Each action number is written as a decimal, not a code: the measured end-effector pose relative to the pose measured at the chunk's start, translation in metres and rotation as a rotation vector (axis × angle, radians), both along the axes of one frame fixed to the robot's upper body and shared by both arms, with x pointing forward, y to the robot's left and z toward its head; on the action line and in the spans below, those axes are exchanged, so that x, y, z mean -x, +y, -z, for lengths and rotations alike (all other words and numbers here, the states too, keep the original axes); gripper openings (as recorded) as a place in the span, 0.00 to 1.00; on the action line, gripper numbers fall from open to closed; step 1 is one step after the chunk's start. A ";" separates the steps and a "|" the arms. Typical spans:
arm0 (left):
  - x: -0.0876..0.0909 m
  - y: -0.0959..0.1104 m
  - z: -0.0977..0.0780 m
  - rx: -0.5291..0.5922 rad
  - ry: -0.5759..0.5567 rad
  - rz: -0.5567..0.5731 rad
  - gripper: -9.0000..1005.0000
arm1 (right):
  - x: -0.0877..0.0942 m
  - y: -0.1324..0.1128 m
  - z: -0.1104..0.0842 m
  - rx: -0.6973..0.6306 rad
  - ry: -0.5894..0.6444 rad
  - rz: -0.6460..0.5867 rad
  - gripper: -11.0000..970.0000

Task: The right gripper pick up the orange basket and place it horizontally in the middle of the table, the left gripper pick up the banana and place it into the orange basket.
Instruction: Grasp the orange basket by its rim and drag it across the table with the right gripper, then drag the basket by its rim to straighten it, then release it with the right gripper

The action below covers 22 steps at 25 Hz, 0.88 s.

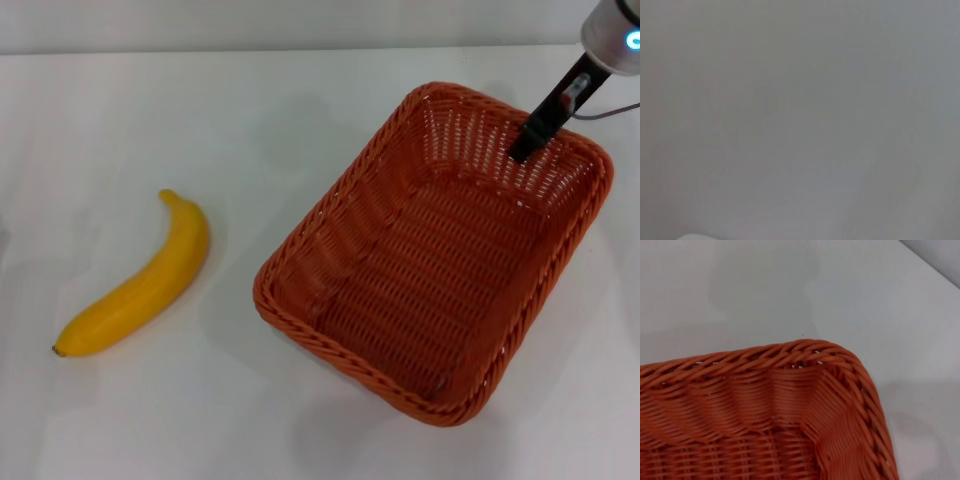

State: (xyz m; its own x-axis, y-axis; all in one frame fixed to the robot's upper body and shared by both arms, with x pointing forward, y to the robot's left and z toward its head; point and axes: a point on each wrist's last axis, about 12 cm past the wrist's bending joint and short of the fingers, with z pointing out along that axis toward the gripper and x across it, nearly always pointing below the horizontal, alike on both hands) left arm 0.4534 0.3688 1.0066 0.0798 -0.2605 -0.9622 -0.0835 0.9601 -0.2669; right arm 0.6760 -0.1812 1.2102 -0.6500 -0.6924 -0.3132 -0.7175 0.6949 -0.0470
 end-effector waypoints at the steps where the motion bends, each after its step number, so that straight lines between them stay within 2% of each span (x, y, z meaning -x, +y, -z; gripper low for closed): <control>1: 0.000 0.000 0.000 0.000 0.000 0.000 0.85 | 0.000 -0.001 -0.001 -0.008 0.008 0.009 0.33; 8: 0.000 0.000 0.000 0.000 -0.001 0.000 0.85 | -0.006 -0.024 -0.016 -0.117 0.072 0.116 0.28; 15: -0.001 0.000 -0.001 -0.001 -0.002 0.000 0.85 | -0.011 -0.065 -0.037 -0.313 0.099 0.270 0.22; 22: -0.004 0.002 -0.003 -0.005 -0.010 -0.008 0.85 | -0.005 -0.101 -0.032 -0.564 0.155 0.418 0.19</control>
State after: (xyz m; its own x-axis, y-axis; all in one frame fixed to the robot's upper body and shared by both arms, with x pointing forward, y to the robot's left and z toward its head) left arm 0.4570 0.3710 1.0093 0.0915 -0.2550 -0.9626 -0.0882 0.9608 -0.2629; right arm 0.6812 -0.2819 1.2427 -0.8914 -0.1358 -0.4324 -0.3554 0.8015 0.4810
